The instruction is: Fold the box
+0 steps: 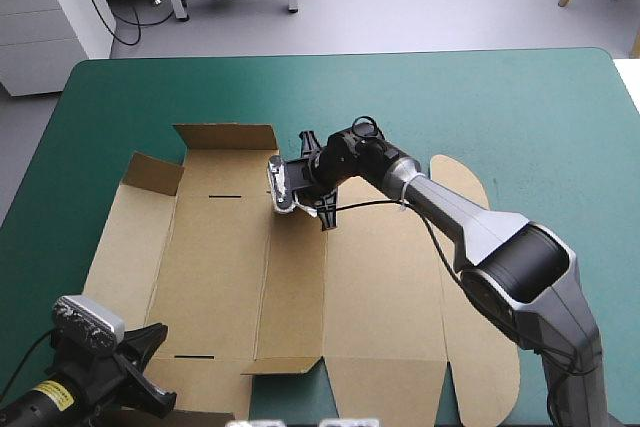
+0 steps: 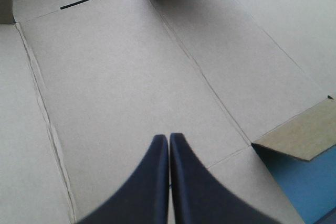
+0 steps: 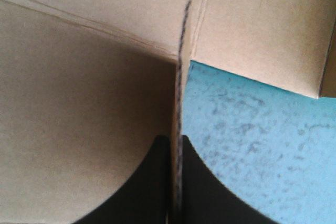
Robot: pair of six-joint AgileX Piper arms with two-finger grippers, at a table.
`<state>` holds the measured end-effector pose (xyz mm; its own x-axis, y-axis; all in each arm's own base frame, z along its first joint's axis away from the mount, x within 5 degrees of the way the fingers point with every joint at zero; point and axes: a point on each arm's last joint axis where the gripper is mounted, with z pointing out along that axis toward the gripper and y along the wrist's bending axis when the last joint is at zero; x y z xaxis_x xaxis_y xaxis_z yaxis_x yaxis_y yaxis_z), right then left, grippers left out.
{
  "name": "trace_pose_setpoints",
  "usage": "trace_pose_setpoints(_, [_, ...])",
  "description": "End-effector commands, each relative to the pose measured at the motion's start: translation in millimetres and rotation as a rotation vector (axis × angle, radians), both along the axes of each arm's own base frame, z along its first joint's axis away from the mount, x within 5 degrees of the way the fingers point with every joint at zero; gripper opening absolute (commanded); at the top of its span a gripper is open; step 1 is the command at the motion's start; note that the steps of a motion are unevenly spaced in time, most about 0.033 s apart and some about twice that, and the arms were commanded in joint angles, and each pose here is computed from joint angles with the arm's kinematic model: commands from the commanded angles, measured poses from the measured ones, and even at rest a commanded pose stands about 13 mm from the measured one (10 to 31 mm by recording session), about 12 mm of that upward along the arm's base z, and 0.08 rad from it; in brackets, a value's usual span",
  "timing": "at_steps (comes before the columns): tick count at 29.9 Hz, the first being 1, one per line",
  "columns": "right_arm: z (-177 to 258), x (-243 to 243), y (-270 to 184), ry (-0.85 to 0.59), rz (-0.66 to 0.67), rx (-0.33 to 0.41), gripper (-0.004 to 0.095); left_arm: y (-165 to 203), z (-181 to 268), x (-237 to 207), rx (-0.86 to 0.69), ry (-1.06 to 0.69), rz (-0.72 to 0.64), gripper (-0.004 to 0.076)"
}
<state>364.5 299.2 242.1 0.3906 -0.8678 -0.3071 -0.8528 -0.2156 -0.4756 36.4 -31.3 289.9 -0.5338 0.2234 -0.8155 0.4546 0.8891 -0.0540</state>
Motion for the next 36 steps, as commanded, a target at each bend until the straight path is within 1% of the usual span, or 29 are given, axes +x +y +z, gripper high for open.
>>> trace_pose_setpoints(1, [40, -2, 0, -0.105, 0.004, 0.084, -0.0014, -2, 13, 3, -0.049, -0.061, 0.007, -0.0010])
trace_pose_setpoints(3, [40, -1, -1, -0.111, 0.006, 0.076, 0.0021, -2, 13, 3, -0.047, -0.062, 0.006, -0.0010])
trace_pose_setpoints(4, [39, -1, -1, -0.113, 0.001, 0.072, 0.0060, -2, 13, 3, -0.045, -0.063, 0.004, -0.0010])
trace_pose_setpoints(5, [40, -1, -2, -0.118, -0.010, 0.064, 0.0113, -2, 13, 3, -0.045, -0.063, 0.004, -0.0010])
trace_pose_setpoints(7, [43, 1, -6, -0.132, -0.040, 0.047, 0.0253, -2, 13, 3, -0.045, -0.063, 0.004, -0.0010])
trace_pose_setpoints(9, [49, 0, -9, -0.149, -0.069, 0.044, 0.0376, -2, 13, 3, -0.045, -0.063, 0.004, -0.0010])
trace_pose_setpoints(10, [54, -1, -11, -0.152, -0.089, 0.051, 0.0426, -2, 13, 3, -0.045, -0.063, 0.004, -0.0010])
trace_pose_setpoints(12, [63, -2, -16, -0.158, -0.135, 0.062, 0.0461, -2, 13, 3, -0.045, -0.063, 0.004, -0.0010])
trace_pose_setpoints(14, [74, -2, -25, -0.184, -0.178, 0.055, 0.0455, -2, 13, 3, -0.045, -0.063, 0.004, -0.0010])
trace_pose_setpoints(15, [79, -2, -31, -0.198, -0.204, 0.037, 0.0454, -2, 13, 3, -0.045, -0.063, 0.004, -0.0010])
trace_pose_setpoints(16, [85, -1, -39, -0.215, -0.237, 0.019, 0.0451, -2, 13, 3, -0.045, -0.063, 0.004, -0.0010])
trace_pose_setpoints(18, [96, 2, -54, -0.239, -0.317, 0.013, 0.0442, -2, 13, 3, -0.045, -0.063, 0.004, -0.0010])
trace_pose_setpoints(21, [115, 4, -82, -0.231, -0.469, 0.053, 0.0416, -2, 13, 3, -0.045, -0.063, 0.004, -0.0010])
trace_pose_setpoints(23, [125, 3, -100, -0.204, -0.553, 0.065, 0.0393, -2, 13, 3, -0.045, -0.063, 0.004, -0.0010])
trace_pose_setpoints(26, [135, 3, -141, -0.133, -0.729, 0.060, 0.0313, -2, 13, 3, -0.045, -0.063, 0.004, -0.0010])
trace_pose_setpoints(27, [139, 1, -157, -0.092, -0.805, 0.057, 0.0269, -2, 13, 3, -0.045, -0.063, 0.004, -0.0010])
trace_pose_setpoints(29, [145, -1, -184, -0.047, -0.891, 0.055, 0.0176, -2, 13, 3, -0.045, -0.063, 0.004, -0.0010])
trace_pose_setpoints(30, [149, -4, -201, -0.012, -0.940, 0.068, 0.0116, -2, 13, 3, -0.045, -0.063, 0.004, -0.0010])
trace_pose_setpoints(31, [155, -7, -212, 0.003, -0.972, 0.095, 0.0078, -2, 13, 3, -0.045, -0.061, 0.004, -0.0010])
trace_pose_setpoints(33, [168, -15, -237, 0.041, -1.054, 0.186, 0.0004, -2, 13, 3, -0.045, -0.061, 0.004, -0.0010])
trace_pose_setpoints(35, [180, -24, -259, 0.080, -1.130, 0.272, -0.0019, -2, 13, 3, -0.045, -0.061, 0.004, -0.0010])
trace_pose_setpoints(36, [185, -29, -268, 0.096, -1.158, 0.297, -0.0019, -2, 13, 3, -0.045, -0.061, 0.004, -0.0010])
